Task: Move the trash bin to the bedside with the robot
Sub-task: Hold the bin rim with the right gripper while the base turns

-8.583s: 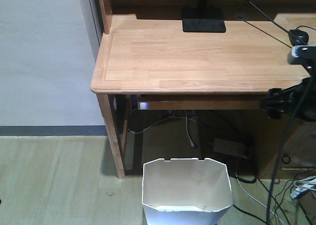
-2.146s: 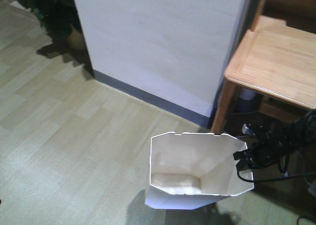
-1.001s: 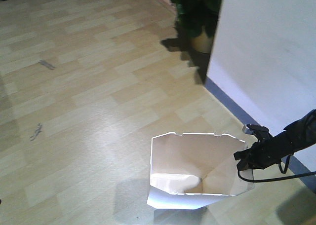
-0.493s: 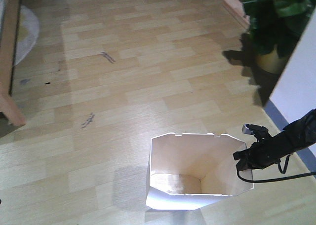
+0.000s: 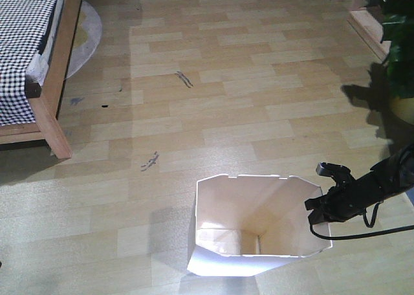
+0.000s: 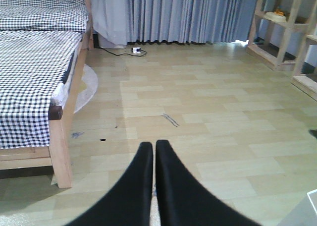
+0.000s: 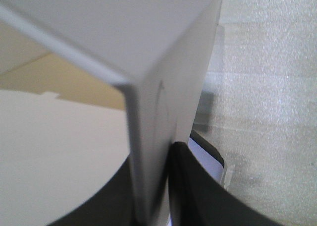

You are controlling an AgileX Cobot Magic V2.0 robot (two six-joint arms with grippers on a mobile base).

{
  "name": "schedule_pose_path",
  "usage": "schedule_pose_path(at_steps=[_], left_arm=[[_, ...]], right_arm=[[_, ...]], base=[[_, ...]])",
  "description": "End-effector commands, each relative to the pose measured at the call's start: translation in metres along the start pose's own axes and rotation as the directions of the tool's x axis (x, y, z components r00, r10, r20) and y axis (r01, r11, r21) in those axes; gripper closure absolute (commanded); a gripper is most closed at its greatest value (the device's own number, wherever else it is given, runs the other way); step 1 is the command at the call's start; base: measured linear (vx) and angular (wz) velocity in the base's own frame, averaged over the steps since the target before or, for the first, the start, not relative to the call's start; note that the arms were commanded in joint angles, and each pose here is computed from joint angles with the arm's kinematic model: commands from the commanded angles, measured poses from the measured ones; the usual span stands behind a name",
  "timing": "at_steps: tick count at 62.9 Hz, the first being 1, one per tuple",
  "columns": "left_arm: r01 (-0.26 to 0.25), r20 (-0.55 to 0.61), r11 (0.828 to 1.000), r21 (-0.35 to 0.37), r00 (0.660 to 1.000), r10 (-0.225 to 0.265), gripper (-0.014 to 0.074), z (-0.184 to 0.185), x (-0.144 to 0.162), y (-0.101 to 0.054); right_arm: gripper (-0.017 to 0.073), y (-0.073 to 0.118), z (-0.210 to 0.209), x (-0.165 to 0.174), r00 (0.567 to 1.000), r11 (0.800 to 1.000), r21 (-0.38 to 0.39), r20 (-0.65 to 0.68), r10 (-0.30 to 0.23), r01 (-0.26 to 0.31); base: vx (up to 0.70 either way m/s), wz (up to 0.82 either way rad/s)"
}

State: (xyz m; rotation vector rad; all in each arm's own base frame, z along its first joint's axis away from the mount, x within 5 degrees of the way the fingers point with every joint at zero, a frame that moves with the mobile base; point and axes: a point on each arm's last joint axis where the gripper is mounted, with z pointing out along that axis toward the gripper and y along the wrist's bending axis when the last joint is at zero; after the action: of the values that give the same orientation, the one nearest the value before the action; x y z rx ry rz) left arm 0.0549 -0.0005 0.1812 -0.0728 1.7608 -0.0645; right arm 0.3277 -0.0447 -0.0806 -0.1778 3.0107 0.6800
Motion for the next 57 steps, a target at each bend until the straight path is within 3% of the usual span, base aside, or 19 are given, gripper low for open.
schedule_pose_path(at_steps=[1,57], left_arm=[[0.010,0.064,1.000,0.004,0.998,-0.010,0.0599,0.0005,-0.0007,0.0001],[0.010,0.064,1.000,0.004,0.998,-0.010,0.0599,0.0005,-0.0007,0.0001]], right_arm=[[0.0564,0.0199,-0.0274,-0.0167,0.998,0.990,-0.139,0.054,-0.014,0.022],[0.0564,0.0199,-0.0274,-0.0167,0.998,0.990,-0.139,0.054,-0.014,0.022]], base=[[0.19,0.16],[0.22,0.04]])
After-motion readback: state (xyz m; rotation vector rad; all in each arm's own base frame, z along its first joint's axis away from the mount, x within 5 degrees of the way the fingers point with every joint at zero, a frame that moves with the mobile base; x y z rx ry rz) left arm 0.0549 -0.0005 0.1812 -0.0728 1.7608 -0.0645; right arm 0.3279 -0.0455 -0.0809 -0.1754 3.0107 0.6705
